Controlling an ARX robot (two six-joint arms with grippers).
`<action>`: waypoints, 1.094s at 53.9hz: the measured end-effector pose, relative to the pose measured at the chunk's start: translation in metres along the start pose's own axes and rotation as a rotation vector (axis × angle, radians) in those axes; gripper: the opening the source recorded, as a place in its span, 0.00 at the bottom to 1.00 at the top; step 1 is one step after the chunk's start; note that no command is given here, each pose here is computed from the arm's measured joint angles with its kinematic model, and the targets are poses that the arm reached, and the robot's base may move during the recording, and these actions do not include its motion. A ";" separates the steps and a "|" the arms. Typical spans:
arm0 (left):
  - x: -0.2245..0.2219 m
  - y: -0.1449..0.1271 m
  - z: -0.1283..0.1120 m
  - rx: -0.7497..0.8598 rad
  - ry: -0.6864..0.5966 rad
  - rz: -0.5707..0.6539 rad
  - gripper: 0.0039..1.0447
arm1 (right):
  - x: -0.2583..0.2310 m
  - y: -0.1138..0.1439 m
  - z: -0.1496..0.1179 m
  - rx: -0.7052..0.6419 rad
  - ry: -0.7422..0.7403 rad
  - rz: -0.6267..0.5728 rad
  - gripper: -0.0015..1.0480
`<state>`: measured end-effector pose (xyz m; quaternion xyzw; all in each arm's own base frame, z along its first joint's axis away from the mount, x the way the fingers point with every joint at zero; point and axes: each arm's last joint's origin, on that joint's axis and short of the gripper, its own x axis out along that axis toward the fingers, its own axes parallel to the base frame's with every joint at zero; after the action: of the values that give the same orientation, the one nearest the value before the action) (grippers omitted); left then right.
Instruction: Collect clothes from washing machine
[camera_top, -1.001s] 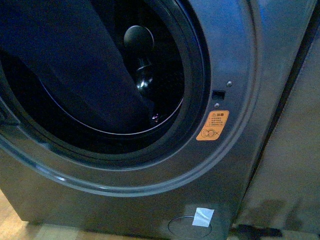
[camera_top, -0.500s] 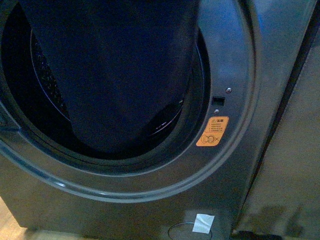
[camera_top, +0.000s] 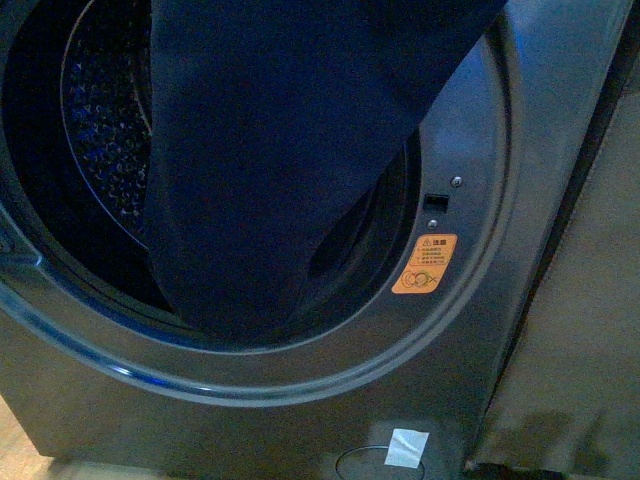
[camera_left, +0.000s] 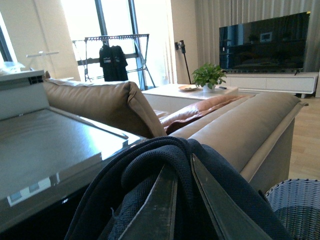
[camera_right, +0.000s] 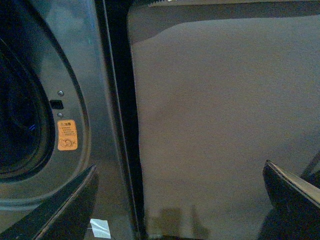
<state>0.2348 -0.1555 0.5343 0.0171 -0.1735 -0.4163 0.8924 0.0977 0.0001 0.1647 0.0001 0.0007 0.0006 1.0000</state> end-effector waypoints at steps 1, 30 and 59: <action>0.001 -0.001 0.004 0.000 -0.005 -0.003 0.06 | 0.000 0.000 0.000 0.000 0.000 0.000 0.93; 0.006 -0.008 0.029 -0.062 -0.034 -0.039 0.06 | 0.000 0.000 0.000 0.000 0.000 0.000 0.93; 0.006 -0.009 0.029 -0.064 -0.034 -0.041 0.06 | 0.000 -0.007 0.059 0.302 -0.110 0.616 0.93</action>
<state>0.2224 -0.1625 0.5618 -0.0151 -0.1747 -0.4399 0.8808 0.0981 -0.0070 0.2237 0.1481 -0.0533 0.3022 0.9401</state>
